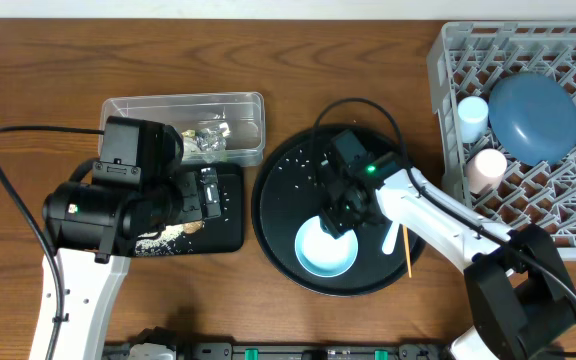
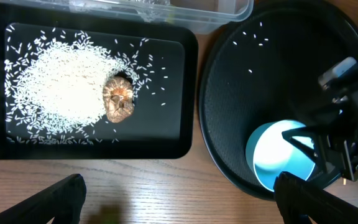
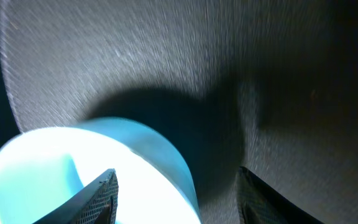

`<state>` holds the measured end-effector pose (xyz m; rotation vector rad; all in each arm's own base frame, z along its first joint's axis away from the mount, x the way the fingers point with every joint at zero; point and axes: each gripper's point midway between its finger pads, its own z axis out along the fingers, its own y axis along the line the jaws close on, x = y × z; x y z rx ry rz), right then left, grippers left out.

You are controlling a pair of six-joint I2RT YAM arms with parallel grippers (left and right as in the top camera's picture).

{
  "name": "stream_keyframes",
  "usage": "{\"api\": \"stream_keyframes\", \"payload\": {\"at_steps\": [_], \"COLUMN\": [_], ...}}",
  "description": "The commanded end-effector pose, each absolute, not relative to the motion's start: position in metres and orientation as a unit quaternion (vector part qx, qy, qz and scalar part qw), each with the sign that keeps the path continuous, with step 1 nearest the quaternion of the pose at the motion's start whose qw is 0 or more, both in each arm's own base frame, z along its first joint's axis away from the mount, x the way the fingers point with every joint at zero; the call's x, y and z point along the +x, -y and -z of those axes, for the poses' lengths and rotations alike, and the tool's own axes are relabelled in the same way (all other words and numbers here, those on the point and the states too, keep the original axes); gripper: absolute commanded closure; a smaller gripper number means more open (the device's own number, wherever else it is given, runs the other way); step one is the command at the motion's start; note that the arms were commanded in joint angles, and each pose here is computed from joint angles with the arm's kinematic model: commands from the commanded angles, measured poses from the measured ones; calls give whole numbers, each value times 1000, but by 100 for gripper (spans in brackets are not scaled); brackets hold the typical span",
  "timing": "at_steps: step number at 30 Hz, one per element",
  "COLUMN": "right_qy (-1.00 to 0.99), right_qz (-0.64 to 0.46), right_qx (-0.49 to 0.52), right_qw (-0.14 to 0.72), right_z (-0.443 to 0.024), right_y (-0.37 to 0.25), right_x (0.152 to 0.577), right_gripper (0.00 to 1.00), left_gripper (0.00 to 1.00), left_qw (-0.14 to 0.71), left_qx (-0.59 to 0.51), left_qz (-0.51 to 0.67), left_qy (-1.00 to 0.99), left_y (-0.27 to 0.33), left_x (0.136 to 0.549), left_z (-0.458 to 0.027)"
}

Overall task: Sort waste into correct bins and load items into the dishwasher rack
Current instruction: 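Move the right gripper to the light-blue bowl and grasp its rim, then carry the light-blue bowl to the rack and place it with right gripper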

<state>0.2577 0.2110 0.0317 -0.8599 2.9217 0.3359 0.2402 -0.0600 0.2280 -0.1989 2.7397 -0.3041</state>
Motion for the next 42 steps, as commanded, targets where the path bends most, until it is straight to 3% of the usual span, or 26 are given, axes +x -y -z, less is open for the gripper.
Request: {"api": "stream_keyframes", "payload": {"at_steps": [1, 4, 6, 8, 13, 15, 20, 24, 28, 33, 42], "right_qy": [-956, -961, -962, -962, -961, -961, -961, -973, -973, -922, -824], "right_qz": [-108, -104, -102, -102, -108, -111, -115, -35, 124, 292, 389], "right_qx": [-271, -257, -252, -252, -252, -252, -243, -191, -33, 130, 374], "right_qw": [21, 7, 2, 3, 18, 28, 71, 124, 190, 220, 172], "right_z": [-23, -17, -15, -15, -23, -33, -77, -129, -188, -244, -256], "right_y": [-207, -202, -200, -201, -206, -210, -216, -180, -89, 40, 212], "right_x": [247, 239, 236, 236, 246, 253, 281, 314, 338, 327, 277], "right_gripper": [46, 53, 71, 84, 88, 99, 99, 99, 99, 99, 99], "left_gripper": [2, 2, 2, 2, 2, 2, 2, 2, 2, 2, 2], "left_qw": [190, 190, 190, 190, 190, 190, 190, 190, 190, 190, 190], "left_qx": [-70, -70, -70, -70, -70, -70, -70, -70, -70, -70, -70], "left_qz": [102, 102, 102, 102, 102, 102, 102, 102, 102, 102, 102], "left_qy": [-974, -974, -974, -974, -974, -974, -974, -974, -974, -974, -974], "left_y": [58, 58, 58, 58, 58, 58, 58, 58, 58, 58, 58], "left_x": [241, 241, 241, 241, 241, 241, 241, 241, 241, 241, 241], "left_z": [-229, -229, -229, -229, -229, -229, -229, -229, -229, -229, -229]}}
